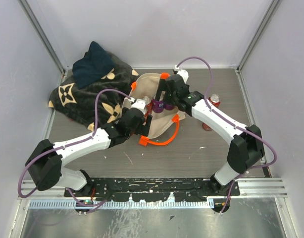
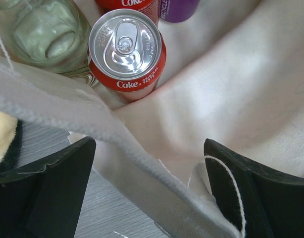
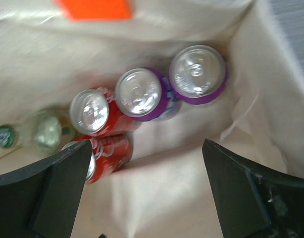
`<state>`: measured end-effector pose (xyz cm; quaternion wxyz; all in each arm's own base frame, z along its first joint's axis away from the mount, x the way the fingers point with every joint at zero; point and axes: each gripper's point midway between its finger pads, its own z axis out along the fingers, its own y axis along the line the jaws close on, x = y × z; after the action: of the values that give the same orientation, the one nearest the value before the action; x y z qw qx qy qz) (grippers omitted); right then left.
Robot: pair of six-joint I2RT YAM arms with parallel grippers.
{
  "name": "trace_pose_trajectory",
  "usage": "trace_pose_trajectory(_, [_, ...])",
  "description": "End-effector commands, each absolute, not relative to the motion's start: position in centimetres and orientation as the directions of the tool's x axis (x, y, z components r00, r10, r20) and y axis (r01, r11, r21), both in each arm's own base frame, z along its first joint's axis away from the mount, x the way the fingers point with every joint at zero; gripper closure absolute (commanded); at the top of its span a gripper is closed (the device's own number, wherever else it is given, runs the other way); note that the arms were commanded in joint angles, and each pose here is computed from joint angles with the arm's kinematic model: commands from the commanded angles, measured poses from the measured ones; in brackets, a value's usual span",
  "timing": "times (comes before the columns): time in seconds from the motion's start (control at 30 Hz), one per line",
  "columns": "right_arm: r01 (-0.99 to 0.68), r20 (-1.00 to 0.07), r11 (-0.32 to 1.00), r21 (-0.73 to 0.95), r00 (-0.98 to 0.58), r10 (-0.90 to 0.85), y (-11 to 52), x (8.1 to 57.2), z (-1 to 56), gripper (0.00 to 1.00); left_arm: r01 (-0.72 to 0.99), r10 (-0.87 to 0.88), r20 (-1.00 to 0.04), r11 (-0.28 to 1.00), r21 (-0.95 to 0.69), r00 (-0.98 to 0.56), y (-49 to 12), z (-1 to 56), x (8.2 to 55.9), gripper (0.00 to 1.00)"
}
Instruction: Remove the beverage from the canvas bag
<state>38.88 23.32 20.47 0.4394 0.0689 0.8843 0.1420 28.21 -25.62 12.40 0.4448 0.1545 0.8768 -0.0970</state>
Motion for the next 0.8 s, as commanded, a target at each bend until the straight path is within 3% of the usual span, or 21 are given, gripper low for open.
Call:
trace_pose_trajectory(0.0, [0.128,-0.726,0.906,0.404,-0.557,0.403,20.9,41.1,20.1,0.01,0.364,0.200,-0.794,0.931,-0.028,-0.574,-25.7,11.1,27.9,0.02])
trace_pose_trajectory(0.53, [0.245,-0.710,0.919,0.308,-0.584,0.393,18.9,45.6,16.0,0.00,0.391,0.237,-0.771,0.920,-0.017,-0.591,-26.0,10.0,27.2,0.02])
trace_pose_trajectory(0.77, [0.365,-0.731,0.879,0.308,-0.501,0.464,17.7,46.7,14.9,0.00,0.395,0.245,-0.766,0.919,-0.012,-0.594,-26.0,9.8,27.0,0.02])
